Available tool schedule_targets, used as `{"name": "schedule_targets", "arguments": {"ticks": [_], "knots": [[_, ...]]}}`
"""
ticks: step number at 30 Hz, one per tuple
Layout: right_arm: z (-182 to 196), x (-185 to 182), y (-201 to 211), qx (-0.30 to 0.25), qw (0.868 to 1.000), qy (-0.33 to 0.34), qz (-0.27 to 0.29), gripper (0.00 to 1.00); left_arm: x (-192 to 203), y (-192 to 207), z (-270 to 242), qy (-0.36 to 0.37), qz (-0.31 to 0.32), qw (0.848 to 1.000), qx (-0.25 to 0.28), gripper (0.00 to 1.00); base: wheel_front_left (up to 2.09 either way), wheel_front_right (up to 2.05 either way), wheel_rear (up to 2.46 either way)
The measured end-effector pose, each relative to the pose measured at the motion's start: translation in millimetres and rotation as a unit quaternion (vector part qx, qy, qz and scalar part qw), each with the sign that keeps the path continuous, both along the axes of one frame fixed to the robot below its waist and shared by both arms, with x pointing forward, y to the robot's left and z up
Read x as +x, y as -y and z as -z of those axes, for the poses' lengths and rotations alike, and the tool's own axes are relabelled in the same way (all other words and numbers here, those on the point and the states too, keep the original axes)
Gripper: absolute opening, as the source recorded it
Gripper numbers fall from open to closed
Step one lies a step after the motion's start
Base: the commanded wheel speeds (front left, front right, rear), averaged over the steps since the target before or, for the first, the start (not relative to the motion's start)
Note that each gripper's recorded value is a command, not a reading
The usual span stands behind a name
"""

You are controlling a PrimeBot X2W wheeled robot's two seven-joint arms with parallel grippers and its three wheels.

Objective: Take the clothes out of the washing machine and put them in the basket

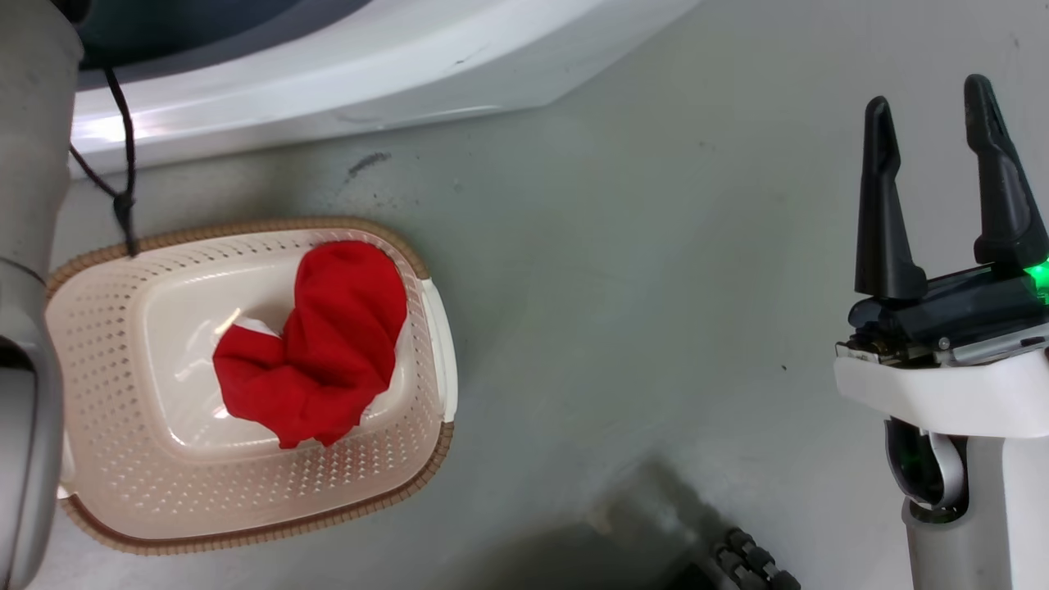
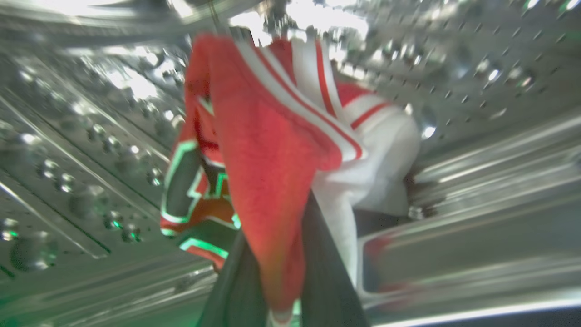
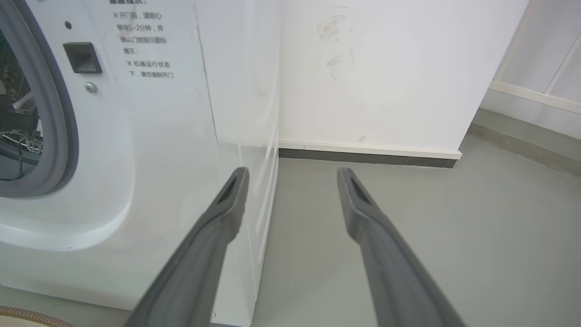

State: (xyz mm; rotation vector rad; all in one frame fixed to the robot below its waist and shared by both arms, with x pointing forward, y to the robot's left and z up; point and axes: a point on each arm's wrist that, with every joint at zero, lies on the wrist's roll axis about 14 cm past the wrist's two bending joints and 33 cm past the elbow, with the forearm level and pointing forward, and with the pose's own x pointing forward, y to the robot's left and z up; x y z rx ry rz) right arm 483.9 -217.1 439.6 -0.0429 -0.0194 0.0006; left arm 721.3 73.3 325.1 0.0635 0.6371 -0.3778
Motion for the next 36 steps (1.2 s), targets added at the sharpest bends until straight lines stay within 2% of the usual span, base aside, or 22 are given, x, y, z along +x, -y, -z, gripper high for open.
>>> {"name": "schedule_targets", "arguments": {"ticks": [3, 12, 26, 36], "knots": [[-8, -1, -2, 0.000, 1.000, 0.008, -0.003, 1.00, -2, 6, -18, 0.038, 0.004, 0.999, -0.019, 0.00, 0.00, 0.00, 0.00], [-35, -14, -17, -0.003, 0.999, 0.031, -0.020, 1.00, -43, 13, -60, 0.119, 0.012, 0.991, -0.066, 0.00, 0.00, 0.00, 0.00], [-81, -49, -44, 0.005, 0.996, 0.074, -0.051, 1.00, -133, -20, -121, 0.202, 0.012, 0.976, -0.079, 0.00, 0.00, 0.00, 0.00], [-107, -72, -63, 0.009, 0.992, 0.104, -0.078, 1.00, -186, -32, -188, 0.288, 0.005, 0.953, -0.096, 0.00, 0.00, 0.00, 0.00]]}}
